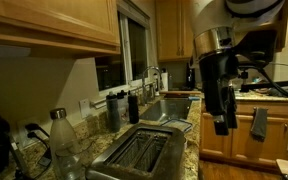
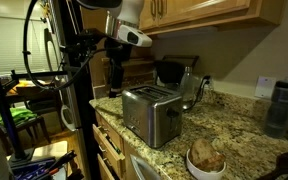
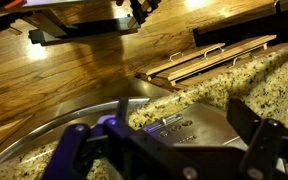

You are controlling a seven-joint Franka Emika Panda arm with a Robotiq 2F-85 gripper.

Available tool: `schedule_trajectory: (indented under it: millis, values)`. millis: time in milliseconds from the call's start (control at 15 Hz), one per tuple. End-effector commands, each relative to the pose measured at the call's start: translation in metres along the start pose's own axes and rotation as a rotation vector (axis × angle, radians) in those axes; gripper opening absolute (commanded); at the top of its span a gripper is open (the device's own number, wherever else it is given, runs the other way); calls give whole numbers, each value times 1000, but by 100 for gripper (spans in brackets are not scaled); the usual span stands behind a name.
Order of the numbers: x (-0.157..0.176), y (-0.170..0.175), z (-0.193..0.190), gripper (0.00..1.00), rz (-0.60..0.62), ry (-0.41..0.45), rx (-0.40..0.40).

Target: Place one slice of bread in each of the toaster slots

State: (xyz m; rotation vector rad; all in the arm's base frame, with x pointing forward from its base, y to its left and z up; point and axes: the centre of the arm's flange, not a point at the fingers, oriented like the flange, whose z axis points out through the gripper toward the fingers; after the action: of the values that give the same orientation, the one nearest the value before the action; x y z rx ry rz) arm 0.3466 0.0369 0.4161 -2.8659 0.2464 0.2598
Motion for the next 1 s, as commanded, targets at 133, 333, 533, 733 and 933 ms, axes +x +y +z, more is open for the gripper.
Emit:
schedule_trajectory:
  millis: [133, 333, 533, 733, 933]
  values:
    - [4, 1, -4, 100, 18, 41, -9]
    - [8, 4, -11, 100, 39, 71, -10]
    - [14, 11, -18, 100, 75, 95, -24]
    - [20, 24, -25, 100, 135, 124, -44]
    - [24, 37, -31, 100, 190, 160, -70]
